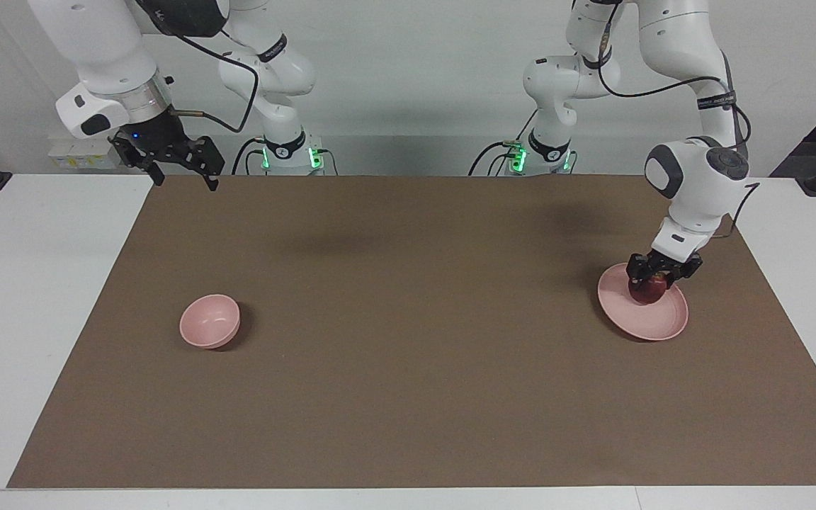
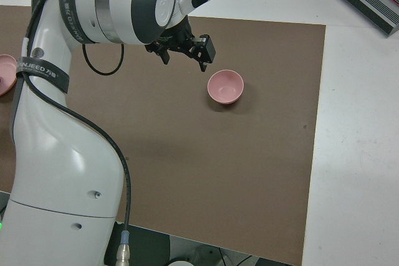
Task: Move apple from plate to bowl
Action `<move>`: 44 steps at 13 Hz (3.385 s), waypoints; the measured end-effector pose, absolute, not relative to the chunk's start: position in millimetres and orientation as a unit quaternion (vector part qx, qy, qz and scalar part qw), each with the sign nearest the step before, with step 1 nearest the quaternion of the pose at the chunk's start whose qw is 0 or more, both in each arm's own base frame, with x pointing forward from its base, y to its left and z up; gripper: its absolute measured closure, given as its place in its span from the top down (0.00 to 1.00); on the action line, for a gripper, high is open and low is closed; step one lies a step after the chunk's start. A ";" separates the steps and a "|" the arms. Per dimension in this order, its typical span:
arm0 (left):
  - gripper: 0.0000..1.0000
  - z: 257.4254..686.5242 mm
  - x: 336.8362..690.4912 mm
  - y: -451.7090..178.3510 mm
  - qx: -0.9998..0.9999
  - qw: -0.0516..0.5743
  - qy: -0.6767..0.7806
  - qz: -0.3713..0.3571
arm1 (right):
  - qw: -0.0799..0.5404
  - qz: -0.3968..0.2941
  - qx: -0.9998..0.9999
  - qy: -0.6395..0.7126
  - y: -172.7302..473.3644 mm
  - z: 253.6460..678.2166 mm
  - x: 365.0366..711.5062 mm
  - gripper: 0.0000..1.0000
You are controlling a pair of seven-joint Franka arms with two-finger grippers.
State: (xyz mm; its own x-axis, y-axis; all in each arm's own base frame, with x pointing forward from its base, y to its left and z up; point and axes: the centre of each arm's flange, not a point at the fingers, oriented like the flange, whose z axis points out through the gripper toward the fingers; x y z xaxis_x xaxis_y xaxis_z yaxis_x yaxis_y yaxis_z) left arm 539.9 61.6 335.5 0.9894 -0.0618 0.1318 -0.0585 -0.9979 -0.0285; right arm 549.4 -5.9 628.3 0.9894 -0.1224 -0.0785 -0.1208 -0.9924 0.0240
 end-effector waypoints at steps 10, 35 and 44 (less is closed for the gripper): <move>0.73 425.1 549.3 -17.2 -0.991 -0.063 0.047 -0.106 | -0.132 -0.196 0.936 -0.260 53.1 519.9 567.8 1.00; 0.73 470.0 516.3 -205.7 -0.873 -0.481 -0.076 -0.016 | -0.425 -0.373 0.590 -0.576 317.7 406.6 547.4 1.00; 0.73 475.4 507.6 -228.1 -0.875 -0.480 -0.066 -0.018 | -0.434 -0.372 0.598 -0.562 328.7 418.9 547.2 0.81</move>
